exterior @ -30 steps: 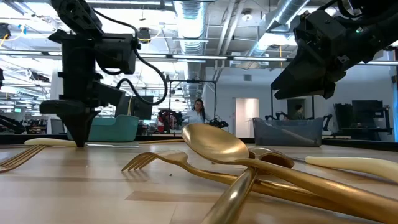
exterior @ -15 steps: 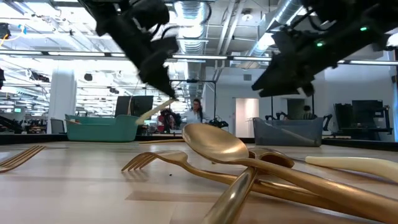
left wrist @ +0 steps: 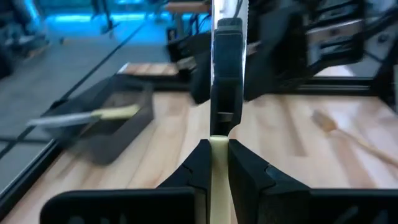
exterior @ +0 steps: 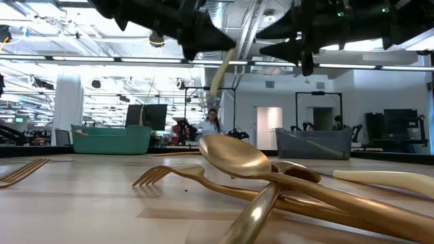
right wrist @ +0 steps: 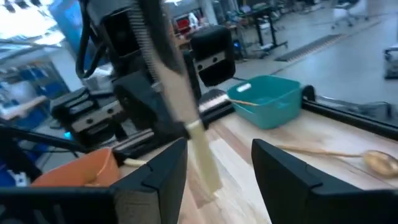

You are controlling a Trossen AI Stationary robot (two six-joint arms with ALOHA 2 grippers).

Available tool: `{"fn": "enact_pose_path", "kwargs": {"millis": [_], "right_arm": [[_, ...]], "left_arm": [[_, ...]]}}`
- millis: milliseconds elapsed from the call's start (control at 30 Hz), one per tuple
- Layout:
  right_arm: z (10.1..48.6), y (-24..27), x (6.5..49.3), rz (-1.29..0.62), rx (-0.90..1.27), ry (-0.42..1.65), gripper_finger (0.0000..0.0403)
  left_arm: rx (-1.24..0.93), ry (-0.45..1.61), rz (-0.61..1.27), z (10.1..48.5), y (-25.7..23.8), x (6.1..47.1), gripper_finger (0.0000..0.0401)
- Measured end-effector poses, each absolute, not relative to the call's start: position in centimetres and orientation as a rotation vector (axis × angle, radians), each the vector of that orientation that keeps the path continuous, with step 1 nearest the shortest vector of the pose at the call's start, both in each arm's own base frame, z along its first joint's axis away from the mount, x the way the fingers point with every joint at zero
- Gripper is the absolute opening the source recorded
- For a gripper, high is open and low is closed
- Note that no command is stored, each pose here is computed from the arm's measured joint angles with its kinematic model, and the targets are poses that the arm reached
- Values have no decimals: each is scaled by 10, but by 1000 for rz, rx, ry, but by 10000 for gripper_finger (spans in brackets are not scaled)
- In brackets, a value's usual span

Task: Sort silverware by color (type)
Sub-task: Put the knife into the black bin

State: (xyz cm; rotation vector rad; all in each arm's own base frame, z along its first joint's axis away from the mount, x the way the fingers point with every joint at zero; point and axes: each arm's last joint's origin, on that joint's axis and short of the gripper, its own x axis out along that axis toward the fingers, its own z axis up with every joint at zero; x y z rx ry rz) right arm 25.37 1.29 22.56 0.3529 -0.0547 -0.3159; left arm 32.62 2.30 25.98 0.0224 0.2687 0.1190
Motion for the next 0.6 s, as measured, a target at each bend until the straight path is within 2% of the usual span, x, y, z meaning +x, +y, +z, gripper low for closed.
{"fn": "enact_pose_path", "kwargs": {"millis": [100, 300, 400, 600], "right_arm": [[229, 18, 255, -253, 322, -81, 205], [241, 41, 252, -4, 171, -168, 205], [252, 51, 254, 74, 121, -196, 205], [276, 60, 264, 86, 51, -198, 205]], "left_arm": [[36, 234, 41, 263, 11, 328, 18], [0, 125, -316, 273, -8, 328, 18], [-28, 87, -363, 277, -13, 328, 18], [-52, 85, -371, 278, -13, 328, 18]]}}
